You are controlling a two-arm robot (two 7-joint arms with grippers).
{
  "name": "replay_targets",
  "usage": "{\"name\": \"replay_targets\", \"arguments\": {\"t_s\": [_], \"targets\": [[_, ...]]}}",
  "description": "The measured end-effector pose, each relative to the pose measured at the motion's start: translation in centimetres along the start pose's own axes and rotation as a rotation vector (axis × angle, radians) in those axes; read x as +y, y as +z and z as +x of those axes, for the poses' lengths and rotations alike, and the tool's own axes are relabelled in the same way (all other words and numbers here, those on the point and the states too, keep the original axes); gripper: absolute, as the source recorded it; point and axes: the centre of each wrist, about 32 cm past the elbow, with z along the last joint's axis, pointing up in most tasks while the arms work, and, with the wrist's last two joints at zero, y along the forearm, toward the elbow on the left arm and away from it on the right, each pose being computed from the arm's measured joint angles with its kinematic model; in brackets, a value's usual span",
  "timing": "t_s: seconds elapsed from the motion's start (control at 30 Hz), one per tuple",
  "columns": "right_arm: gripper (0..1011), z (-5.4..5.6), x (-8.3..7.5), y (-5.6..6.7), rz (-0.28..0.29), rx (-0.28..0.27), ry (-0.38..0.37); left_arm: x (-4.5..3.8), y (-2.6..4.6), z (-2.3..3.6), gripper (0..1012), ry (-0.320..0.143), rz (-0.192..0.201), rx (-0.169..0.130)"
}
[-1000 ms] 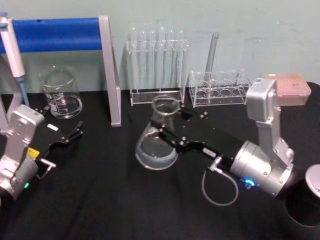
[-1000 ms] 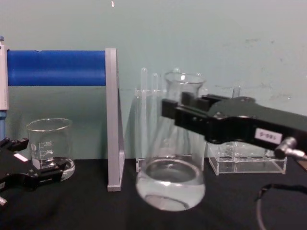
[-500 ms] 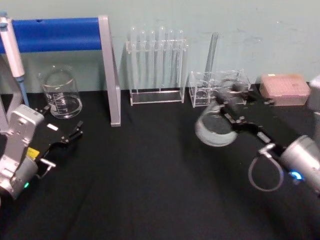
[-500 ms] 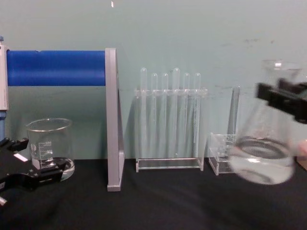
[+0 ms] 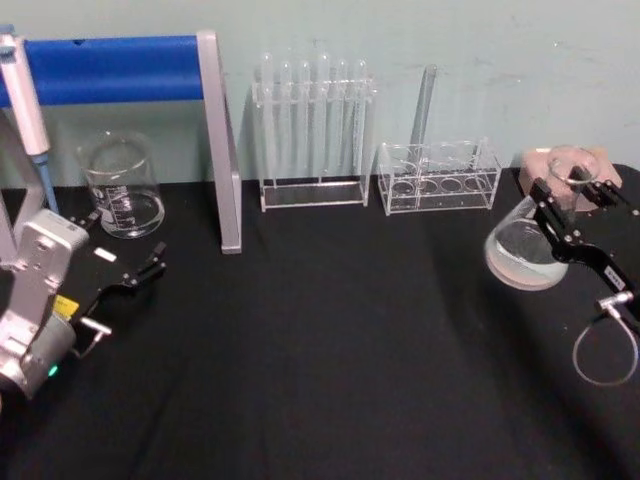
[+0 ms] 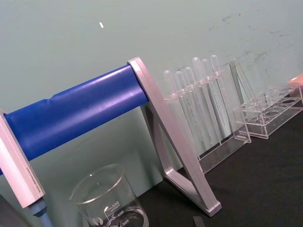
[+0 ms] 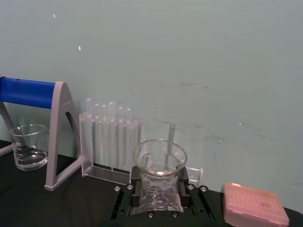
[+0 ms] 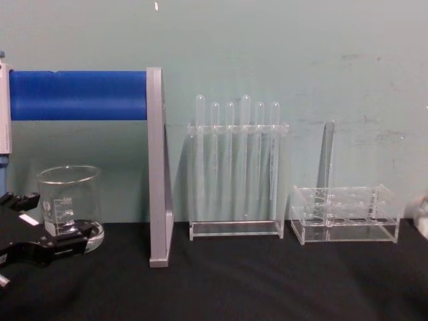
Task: Grasp the erlenmeyer flask with one hand, shake it three times, then place it back.
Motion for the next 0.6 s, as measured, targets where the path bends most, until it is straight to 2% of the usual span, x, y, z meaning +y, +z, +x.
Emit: {"name": "replay_targets", "arguments": {"t_s": [0.23,0.47,0.6], "targets": [[449,-0.2,0.5,0.0,-0.002,0.001,0.015,0.00,0.00,0.00,1001,0.000,0.000,0.000],[449,-1.6,2.7,-0.3,-0.002,0.016,0.154,0.00,0.00,0.00,1001,0.000,0.000,0.000],[449,-3.0,4.6,-0.6,0.001,0.027,0.287,0.00,0.00,0.00,1001,0.000,0.000,0.000]]}}
